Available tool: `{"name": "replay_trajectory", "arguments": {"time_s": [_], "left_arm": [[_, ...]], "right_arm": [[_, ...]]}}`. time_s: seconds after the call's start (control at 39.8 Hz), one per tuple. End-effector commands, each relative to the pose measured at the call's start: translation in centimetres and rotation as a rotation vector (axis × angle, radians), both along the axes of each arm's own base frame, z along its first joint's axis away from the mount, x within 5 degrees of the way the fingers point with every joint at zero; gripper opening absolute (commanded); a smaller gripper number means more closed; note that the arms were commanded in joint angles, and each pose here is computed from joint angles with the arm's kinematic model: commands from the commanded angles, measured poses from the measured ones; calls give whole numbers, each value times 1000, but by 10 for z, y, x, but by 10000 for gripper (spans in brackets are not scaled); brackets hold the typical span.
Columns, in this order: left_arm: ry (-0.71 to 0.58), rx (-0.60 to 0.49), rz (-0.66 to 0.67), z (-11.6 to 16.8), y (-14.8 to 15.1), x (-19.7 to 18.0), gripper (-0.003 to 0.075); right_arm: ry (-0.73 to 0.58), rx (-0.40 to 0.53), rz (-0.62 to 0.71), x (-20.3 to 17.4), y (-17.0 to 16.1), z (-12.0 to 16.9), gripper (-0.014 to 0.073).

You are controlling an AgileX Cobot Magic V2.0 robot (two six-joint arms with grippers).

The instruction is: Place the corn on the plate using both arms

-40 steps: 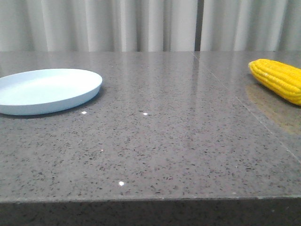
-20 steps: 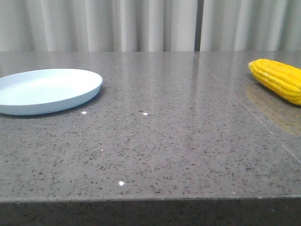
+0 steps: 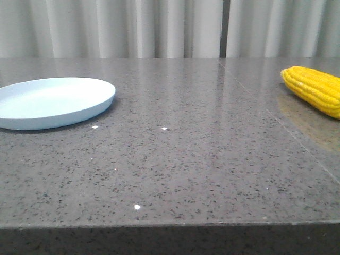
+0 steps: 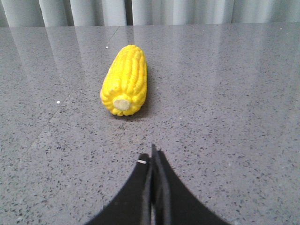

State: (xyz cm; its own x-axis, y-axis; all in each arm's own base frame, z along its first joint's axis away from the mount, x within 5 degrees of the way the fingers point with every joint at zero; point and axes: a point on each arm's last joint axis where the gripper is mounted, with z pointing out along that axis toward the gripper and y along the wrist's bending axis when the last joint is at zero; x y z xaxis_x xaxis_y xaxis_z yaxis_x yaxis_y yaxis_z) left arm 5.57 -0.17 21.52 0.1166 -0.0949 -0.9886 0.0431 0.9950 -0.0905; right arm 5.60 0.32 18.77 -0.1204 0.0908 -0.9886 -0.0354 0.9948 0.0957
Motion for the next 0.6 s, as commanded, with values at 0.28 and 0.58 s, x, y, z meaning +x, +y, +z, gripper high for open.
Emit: {"name": "replay_trajectory", "arguments": {"time_s": [0.28, 0.58], "left_arm": [[-224, 221, 55, 109, 1, -26, -20], [111, 255, 53, 143, 3, 17, -20]], "right_arm": [[-196, -13, 3, -24, 0, 114, -61], [-87, 17, 20, 8, 2, 173, -61]]}}
